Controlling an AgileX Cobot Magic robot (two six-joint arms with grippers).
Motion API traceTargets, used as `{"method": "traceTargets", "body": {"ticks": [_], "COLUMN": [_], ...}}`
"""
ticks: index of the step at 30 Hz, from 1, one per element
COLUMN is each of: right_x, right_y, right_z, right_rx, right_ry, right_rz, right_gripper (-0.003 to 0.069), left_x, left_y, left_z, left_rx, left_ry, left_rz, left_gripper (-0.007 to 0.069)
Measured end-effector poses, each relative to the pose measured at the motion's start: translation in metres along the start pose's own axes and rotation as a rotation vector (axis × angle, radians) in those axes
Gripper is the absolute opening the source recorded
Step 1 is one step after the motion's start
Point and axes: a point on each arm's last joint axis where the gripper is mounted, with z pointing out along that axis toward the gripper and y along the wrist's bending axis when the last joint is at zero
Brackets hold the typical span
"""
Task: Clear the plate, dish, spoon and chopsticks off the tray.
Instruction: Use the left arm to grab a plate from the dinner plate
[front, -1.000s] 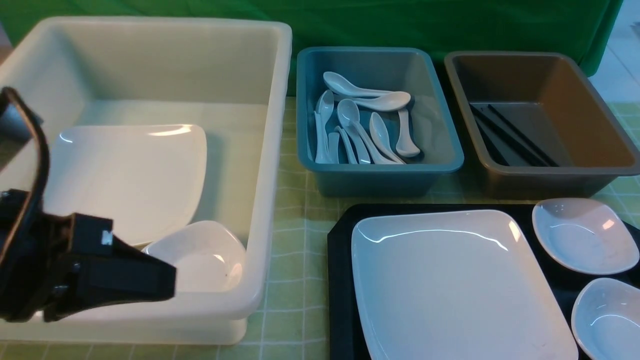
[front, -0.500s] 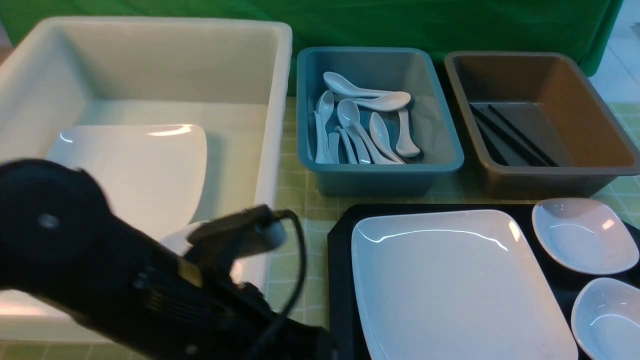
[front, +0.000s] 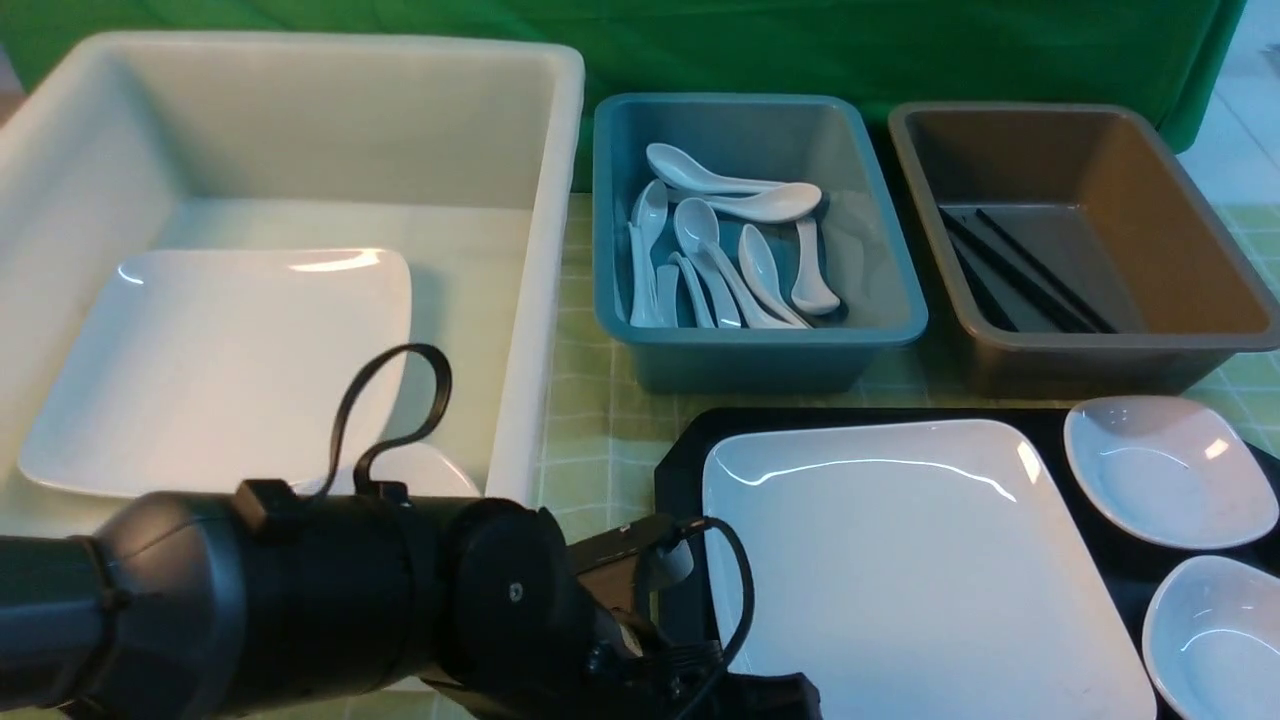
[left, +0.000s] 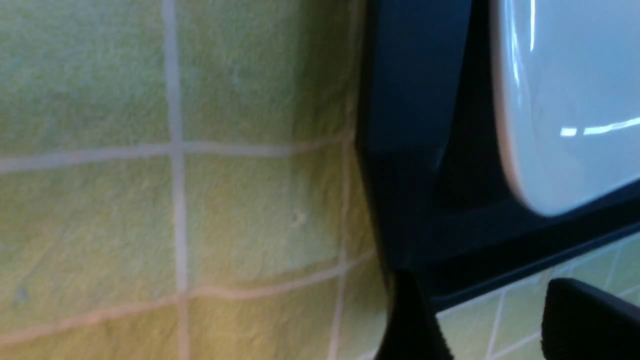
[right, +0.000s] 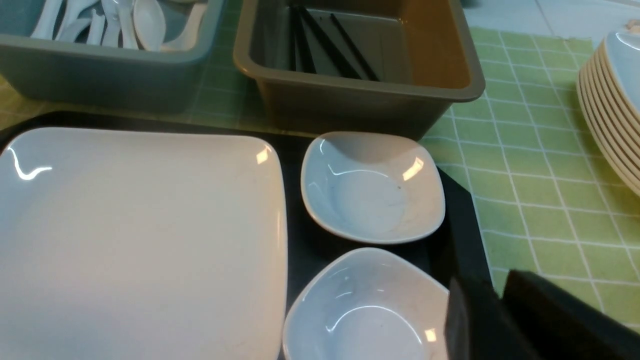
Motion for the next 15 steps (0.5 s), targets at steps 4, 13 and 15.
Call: {"method": "traceTargets", "body": {"ticks": [4,13,15], "right_x": [0.0,0.0,0.0], "right_y": [0.0,0.0,0.0], "right_z": [0.0,0.0,0.0], "right_rx": [0.0,0.0,0.0], "right_ry": [0.0,0.0,-0.001], "right_rz": [0.0,0.0,0.0], "right_gripper": [0.0083,0.0088,0.009], "left_x": [-0.005,0.0,0.006], "left_y": [-0.003,-0.019,-0.032], "left_z": [0.0,0.002,0.001], "left_rx": [0.038,0.108,0.134], "left_ry": [-0.05,-0.075,-0.067], "left_rz": [-0.035,-0.054,-0.015], "left_gripper": [0.0369,0.0362,0.034]}}
